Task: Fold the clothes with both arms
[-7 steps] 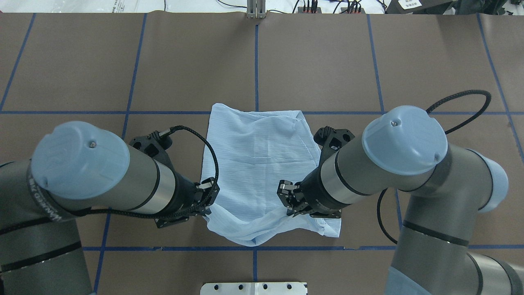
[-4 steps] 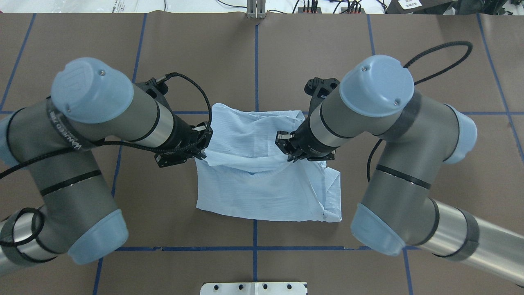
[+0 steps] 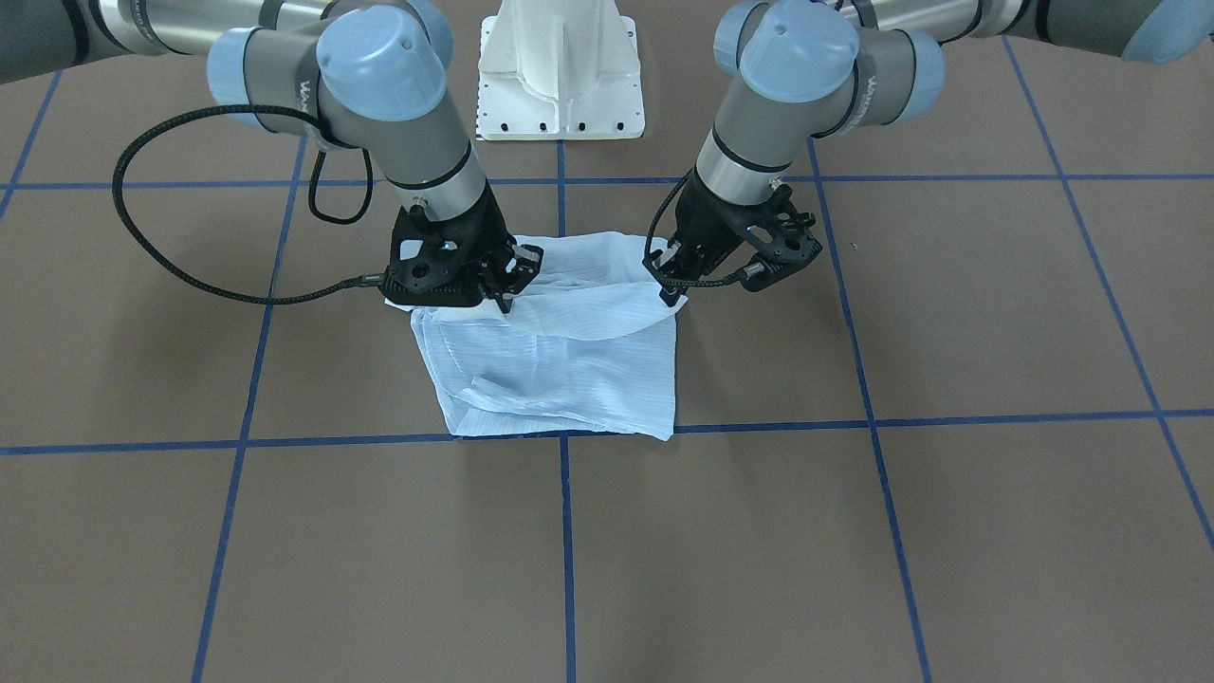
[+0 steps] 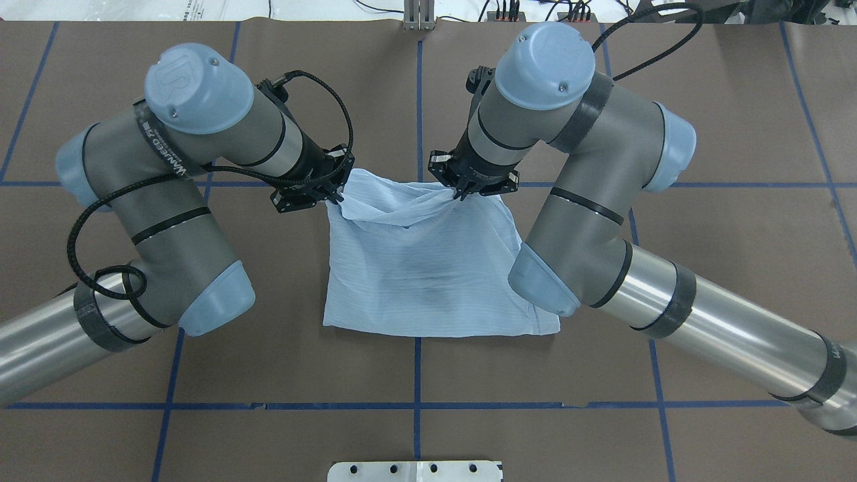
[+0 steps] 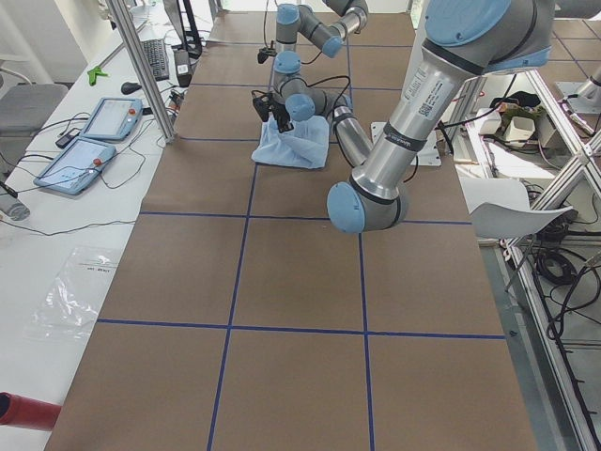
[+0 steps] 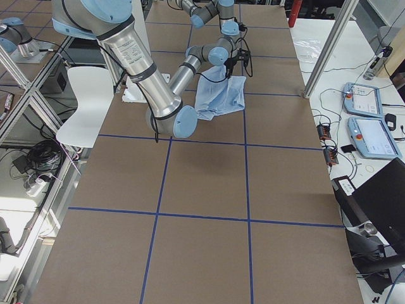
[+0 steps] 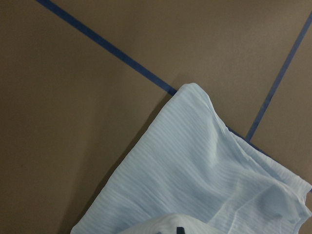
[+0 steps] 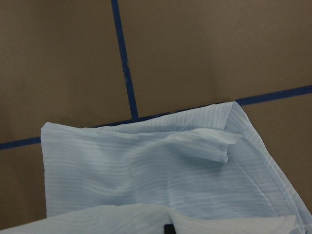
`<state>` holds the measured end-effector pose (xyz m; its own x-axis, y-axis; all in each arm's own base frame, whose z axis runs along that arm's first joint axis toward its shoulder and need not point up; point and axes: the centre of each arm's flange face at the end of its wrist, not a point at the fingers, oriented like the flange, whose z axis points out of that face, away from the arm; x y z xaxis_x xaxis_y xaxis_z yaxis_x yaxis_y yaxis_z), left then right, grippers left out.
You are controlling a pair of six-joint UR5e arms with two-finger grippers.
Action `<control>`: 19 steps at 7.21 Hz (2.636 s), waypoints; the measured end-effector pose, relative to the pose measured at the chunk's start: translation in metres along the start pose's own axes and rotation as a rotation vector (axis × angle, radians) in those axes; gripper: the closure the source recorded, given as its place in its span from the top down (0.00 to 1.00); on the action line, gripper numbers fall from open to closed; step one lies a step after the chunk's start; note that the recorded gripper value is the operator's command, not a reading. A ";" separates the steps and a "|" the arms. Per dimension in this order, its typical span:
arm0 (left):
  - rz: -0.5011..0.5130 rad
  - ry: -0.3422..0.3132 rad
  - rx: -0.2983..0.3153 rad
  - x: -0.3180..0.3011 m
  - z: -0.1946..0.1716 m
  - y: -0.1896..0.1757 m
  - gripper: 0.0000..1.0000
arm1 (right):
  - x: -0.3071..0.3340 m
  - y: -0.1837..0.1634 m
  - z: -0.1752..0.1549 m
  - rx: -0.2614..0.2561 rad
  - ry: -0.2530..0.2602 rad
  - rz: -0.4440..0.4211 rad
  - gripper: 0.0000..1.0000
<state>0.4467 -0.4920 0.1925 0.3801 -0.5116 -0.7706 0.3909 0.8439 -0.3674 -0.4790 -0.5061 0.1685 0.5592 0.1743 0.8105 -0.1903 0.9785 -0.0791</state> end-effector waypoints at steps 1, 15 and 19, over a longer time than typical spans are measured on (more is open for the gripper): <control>0.005 -0.003 0.011 0.006 0.003 -0.010 0.00 | 0.000 -0.017 0.008 0.010 0.012 -0.006 0.00; 0.065 0.014 0.085 -0.009 0.031 -0.099 1.00 | 0.003 -0.086 0.058 0.053 -0.046 -0.049 1.00; 0.412 -0.095 0.224 -0.125 -0.056 -0.206 1.00 | 0.115 -0.147 -0.015 0.028 0.141 -0.240 1.00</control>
<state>0.2721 -0.5932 0.3353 0.6119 -0.1633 -0.7739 0.3588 0.9293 0.0875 -0.3745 -0.6279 0.2646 0.6972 -0.0463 0.7154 -0.0599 0.9907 0.1225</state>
